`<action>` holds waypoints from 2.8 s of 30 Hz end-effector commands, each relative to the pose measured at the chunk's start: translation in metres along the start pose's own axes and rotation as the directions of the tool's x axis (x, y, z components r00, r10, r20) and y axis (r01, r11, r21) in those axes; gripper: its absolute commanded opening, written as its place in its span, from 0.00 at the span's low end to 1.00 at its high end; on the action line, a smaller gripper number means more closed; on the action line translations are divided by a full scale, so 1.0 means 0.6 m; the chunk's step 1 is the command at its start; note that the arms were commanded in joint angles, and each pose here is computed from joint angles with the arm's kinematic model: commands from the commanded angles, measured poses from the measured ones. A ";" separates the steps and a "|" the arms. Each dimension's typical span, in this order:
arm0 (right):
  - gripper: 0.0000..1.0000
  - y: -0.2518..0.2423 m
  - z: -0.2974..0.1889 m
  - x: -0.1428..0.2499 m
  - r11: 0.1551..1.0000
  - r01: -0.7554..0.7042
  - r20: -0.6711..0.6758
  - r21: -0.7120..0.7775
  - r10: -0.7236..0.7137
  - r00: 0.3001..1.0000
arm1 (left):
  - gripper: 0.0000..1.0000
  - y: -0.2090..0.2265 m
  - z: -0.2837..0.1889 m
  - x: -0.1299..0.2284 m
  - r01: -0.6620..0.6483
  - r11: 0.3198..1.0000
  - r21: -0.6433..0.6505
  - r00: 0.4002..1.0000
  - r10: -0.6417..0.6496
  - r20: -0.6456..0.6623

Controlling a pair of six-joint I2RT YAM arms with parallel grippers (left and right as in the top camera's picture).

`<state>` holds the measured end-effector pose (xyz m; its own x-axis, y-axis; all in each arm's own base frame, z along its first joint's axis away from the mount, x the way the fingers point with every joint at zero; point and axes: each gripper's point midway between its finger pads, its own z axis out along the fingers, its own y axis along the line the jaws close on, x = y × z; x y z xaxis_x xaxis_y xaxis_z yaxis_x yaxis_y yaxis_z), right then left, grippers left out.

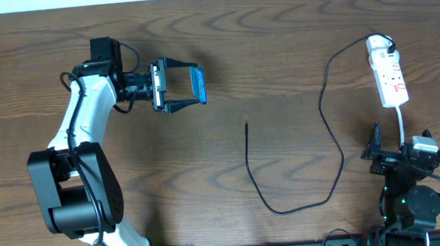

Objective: Plug charger to phone and switch on socket

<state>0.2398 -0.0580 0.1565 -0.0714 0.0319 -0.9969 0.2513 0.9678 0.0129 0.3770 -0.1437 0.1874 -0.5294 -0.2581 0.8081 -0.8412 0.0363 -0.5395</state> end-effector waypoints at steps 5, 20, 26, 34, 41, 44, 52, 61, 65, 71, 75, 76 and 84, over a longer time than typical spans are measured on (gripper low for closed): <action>0.99 0.003 0.000 0.002 1.000 0.012 -0.003 -0.008 -0.012 1.000 | 0.07 -0.014 -0.006 0.034 -0.030 0.999 0.027 0.999 0.031 -0.043; 0.99 0.003 0.000 0.002 1.000 0.012 -0.003 -0.008 -0.012 1.000 | 0.07 -0.014 -0.006 0.034 -0.030 0.999 0.026 0.999 0.031 -0.043; 0.99 0.003 0.000 0.002 1.000 0.012 -0.003 -0.007 -0.012 1.000 | 0.07 -0.014 -0.006 0.033 -0.030 0.999 0.025 0.999 0.031 -0.040; 0.99 0.003 0.000 0.002 1.000 0.012 -0.003 -0.008 -0.012 1.000 | 0.07 -0.014 -0.006 0.033 -0.029 0.999 0.025 0.999 0.030 -0.040; 0.99 -0.002 0.000 -0.012 1.000 0.012 0.030 0.012 -0.013 0.999 | 0.07 -0.014 -0.006 0.033 -0.030 0.999 0.025 0.999 0.030 -0.040; 0.99 0.014 -0.001 -0.027 0.999 0.014 0.067 -0.044 -0.011 0.998 | 0.07 -0.014 -0.006 0.033 -0.030 0.999 0.025 0.999 0.030 -0.039; 0.99 0.020 -0.014 -0.099 0.998 0.013 0.173 -0.064 -0.001 0.985 | 0.07 -0.013 -0.006 0.030 -0.029 0.999 0.021 0.999 0.030 -0.029; 0.99 0.044 0.040 -0.195 0.987 0.091 0.032 -0.129 -0.088 0.996 | 0.07 -0.013 -0.006 0.030 -0.029 0.999 0.021 0.999 0.029 -0.029; 0.99 0.104 0.101 -0.230 0.940 0.080 -0.080 -0.331 -0.113 0.990 | 0.07 -0.013 -0.006 0.030 -0.029 0.999 0.021 0.999 0.029 -0.028; 0.99 0.211 0.181 -0.253 0.749 -0.146 -0.300 -0.647 -0.073 0.951 | 0.07 -0.011 -0.005 0.024 -0.005 1.000 0.013 1.000 0.005 -0.009; 0.99 0.275 0.216 -0.257 0.515 -0.392 -0.469 -0.763 -0.023 0.883 | 0.07 -0.008 -0.005 0.012 0.003 1.000 0.001 1.000 -0.003 0.030; 0.99 0.285 0.221 -0.256 0.464 -0.433 -0.497 -0.773 -0.018 0.868 | 0.07 -0.006 -0.006 0.005 0.012 1.000 -0.007 0.998 -0.012 0.056; 0.99 0.320 0.233 -0.195 0.219 -0.601 -0.622 -0.769 -0.039 0.782 | 0.07 0.007 -0.010 -0.030 0.095 0.995 -0.034 0.979 -0.087 0.184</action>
<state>0.4413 0.0733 0.2608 -0.6216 0.1401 -0.7707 -0.5995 0.5482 0.5832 0.3820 -0.1358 0.1647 -0.4367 -0.3906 0.8104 -0.8891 0.0502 -0.4550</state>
